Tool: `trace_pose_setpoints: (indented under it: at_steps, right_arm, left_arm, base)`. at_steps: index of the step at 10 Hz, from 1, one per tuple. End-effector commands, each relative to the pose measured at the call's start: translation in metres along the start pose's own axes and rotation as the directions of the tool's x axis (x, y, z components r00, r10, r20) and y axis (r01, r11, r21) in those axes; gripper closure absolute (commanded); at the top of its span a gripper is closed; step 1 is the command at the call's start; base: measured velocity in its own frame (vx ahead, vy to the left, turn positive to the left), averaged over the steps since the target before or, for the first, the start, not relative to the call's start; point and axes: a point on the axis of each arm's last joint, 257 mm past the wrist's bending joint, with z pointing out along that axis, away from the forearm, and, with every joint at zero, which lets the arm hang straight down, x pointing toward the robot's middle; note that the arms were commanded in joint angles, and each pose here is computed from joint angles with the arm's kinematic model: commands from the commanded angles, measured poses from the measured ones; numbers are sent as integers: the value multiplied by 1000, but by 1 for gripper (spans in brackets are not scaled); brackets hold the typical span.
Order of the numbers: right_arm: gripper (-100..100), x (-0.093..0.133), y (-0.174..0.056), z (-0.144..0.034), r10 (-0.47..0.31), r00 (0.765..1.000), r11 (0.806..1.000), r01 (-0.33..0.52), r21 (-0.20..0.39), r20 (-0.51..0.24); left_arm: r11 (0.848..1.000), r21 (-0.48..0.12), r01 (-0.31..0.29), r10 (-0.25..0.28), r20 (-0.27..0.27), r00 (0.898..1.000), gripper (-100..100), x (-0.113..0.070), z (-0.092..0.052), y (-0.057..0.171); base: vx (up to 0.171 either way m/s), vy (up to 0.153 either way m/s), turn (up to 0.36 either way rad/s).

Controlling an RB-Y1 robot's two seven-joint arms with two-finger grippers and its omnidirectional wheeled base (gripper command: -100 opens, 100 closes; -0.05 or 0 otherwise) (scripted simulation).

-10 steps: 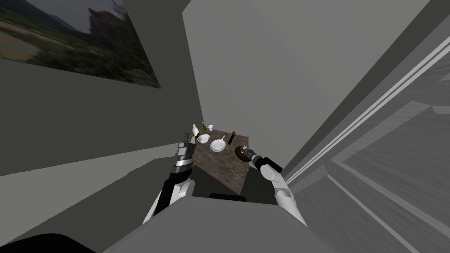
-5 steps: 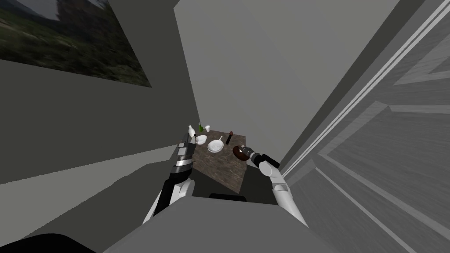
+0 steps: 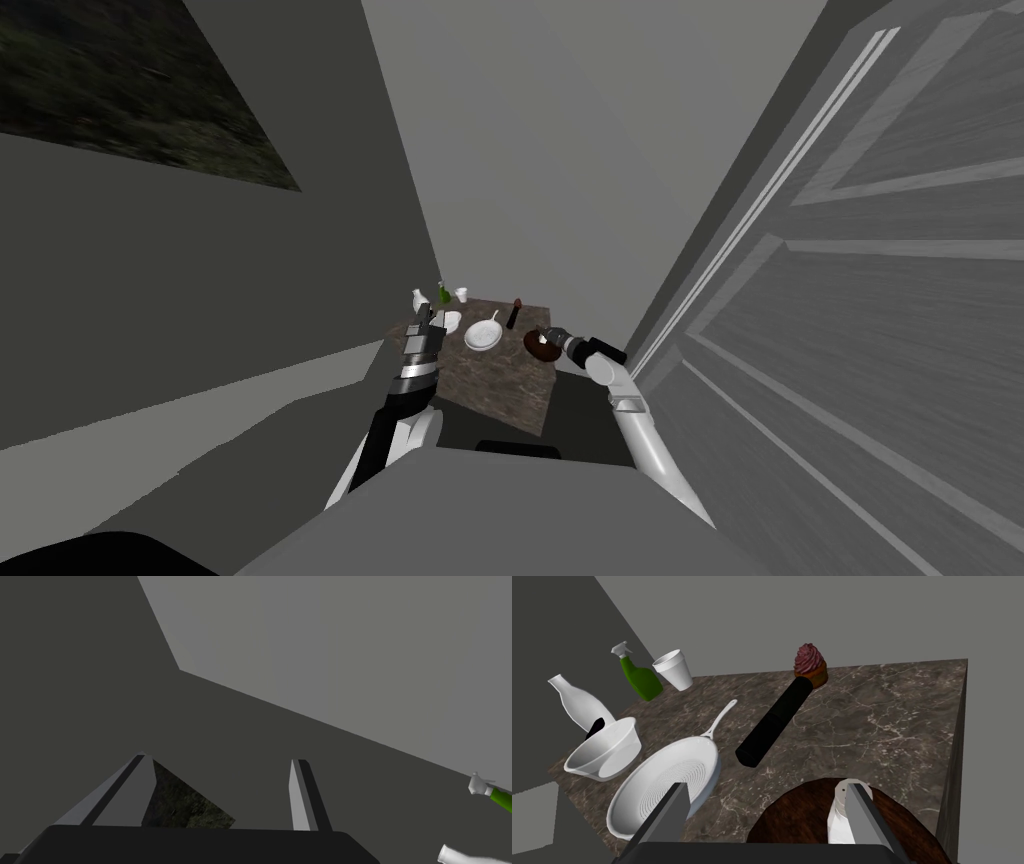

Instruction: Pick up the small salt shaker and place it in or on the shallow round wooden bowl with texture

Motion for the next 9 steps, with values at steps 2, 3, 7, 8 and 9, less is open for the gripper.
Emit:
trace_pose_setpoints:
  at_steps: [2,3,7,8,9]
  right_arm:
    - [-100,11,-21,10,-18,1000,999,17,48,24]
    - [-100,9,-16,6,-14,1000,999,14,36,17]
    - [0,9,-17,6,-14,1000,999,13,38,20]
    - [0,9,-17,6,-14,1000,999,13,38,20]
    - [0,9,-17,6,-14,1000,999,13,38,20]
  left_arm:
    - [1000,0,0,0,0,1000,0,0,0,0]
    - [1000,0,0,0,0,1000,0,0,0,0]
    - [1000,0,0,0,0,1000,0,0,0,0]
    - [1000,0,0,0,0,1000,0,0,0,0]
    - [1000,0,0,0,0,1000,0,0,0,0]
  base:
    - [0,36,-209]
    - [0,21,-36]
    - [0,0,0]
    - [0,0,0]
    - [0,0,0]
